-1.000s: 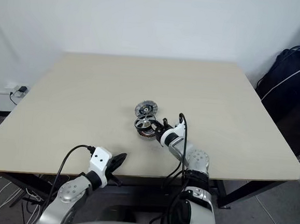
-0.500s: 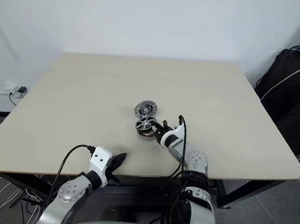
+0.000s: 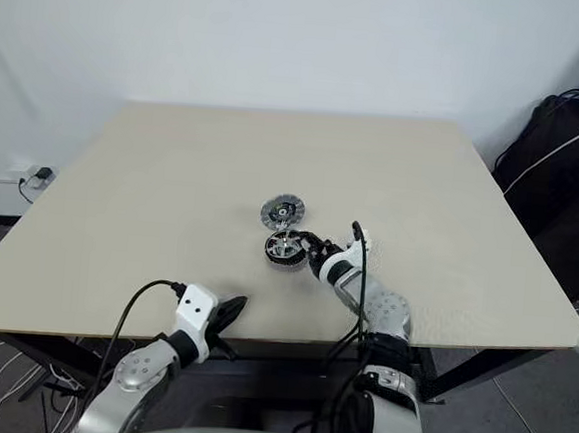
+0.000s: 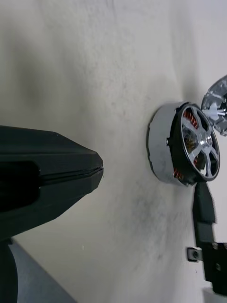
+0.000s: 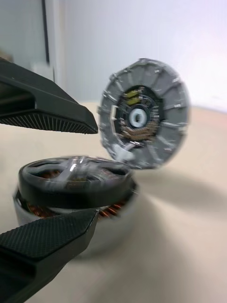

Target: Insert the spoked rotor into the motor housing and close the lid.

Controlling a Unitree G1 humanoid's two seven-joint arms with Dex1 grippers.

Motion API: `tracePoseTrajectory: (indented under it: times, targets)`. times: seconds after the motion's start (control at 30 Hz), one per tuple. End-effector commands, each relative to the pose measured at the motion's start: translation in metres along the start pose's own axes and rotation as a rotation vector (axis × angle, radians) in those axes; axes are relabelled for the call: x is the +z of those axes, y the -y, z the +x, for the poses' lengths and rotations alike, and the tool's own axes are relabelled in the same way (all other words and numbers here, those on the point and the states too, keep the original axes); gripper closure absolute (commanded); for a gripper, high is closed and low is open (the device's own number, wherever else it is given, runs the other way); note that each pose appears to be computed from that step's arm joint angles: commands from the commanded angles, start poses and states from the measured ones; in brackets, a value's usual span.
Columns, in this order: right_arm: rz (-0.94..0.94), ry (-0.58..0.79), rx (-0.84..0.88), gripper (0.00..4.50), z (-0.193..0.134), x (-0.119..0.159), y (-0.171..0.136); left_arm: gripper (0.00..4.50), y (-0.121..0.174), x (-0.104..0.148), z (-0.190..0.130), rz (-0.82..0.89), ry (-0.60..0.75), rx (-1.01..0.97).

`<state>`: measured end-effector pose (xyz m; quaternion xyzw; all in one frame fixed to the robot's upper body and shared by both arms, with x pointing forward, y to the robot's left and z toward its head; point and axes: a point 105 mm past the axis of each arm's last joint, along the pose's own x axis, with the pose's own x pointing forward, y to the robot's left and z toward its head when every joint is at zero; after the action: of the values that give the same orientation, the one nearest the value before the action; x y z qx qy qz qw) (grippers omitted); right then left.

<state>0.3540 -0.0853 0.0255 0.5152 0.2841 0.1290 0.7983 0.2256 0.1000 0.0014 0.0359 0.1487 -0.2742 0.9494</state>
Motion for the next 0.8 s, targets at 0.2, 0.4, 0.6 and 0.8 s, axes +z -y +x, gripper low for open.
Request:
tracePoseTrajectory:
  times: [0.2,0.4,0.6,0.8]
  targets:
    - [-0.389,0.117,-0.059,1.82,-0.013,0.029,-0.018,4.5,0.004,0.015,0.005,0.01,0.062,-0.019]
    - [-0.997,0.051,-0.011,3.08,-0.007,-0.004,-0.047,4.5,0.006,0.017,0.008,0.013,0.07,-0.03]
    - [-1.21,-0.036,0.019,4.47,0.01,-0.029,-0.055,4.5,0.008,0.017,0.01,0.012,0.075,-0.036]
    - [-1.268,-0.067,0.019,4.47,0.026,-0.035,-0.057,4.5,0.008,0.017,0.01,0.006,0.079,-0.028]
